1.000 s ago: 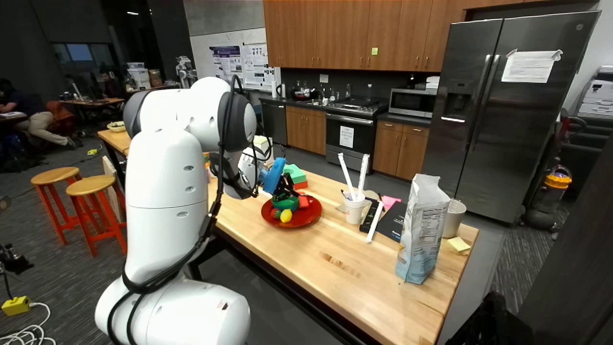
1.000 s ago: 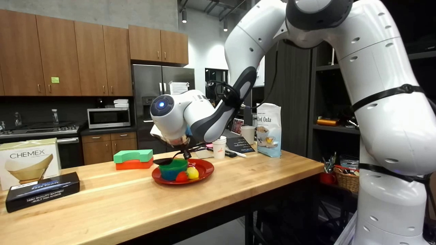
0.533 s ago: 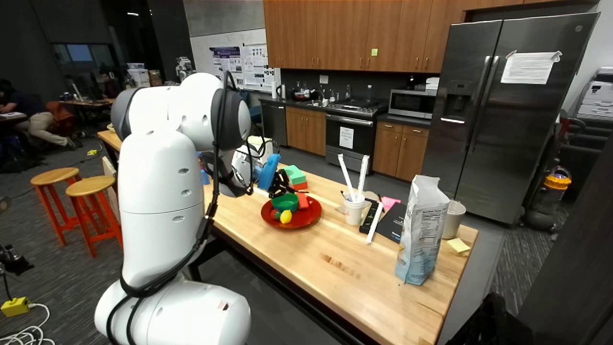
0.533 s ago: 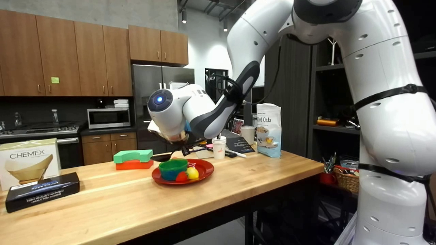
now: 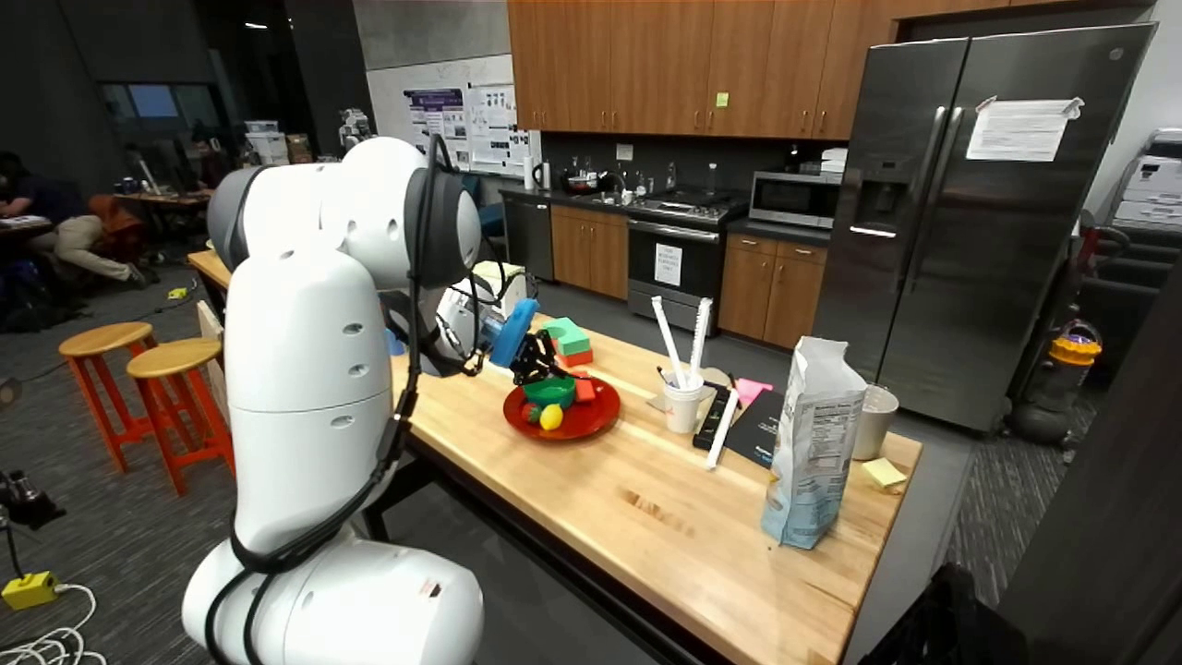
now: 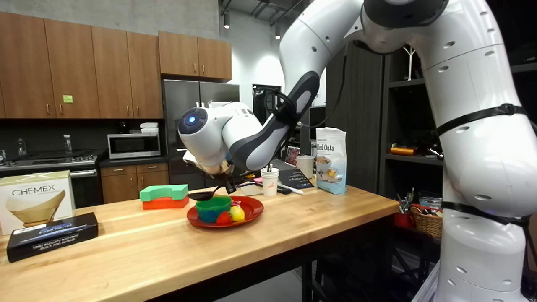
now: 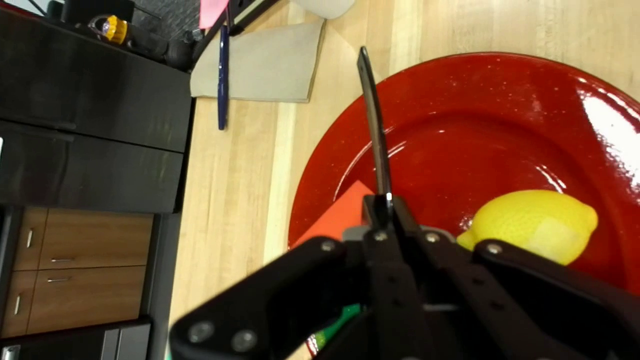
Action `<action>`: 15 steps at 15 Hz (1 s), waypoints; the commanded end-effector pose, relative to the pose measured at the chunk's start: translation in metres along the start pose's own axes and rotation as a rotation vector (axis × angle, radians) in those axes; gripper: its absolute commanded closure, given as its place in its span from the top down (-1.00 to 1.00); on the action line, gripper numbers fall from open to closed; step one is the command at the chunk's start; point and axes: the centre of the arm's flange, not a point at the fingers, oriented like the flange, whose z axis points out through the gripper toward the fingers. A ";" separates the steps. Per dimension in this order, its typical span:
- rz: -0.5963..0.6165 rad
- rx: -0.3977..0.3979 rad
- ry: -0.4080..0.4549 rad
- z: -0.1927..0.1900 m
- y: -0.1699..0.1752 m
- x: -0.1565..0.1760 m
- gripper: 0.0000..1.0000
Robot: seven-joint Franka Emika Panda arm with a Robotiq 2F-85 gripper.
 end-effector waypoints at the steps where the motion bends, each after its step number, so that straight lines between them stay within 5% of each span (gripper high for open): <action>1: 0.013 0.067 -0.007 -0.015 0.002 -0.010 -0.98; 15: 0.035 0.415 -0.203 -0.036 0.000 -0.016 -0.98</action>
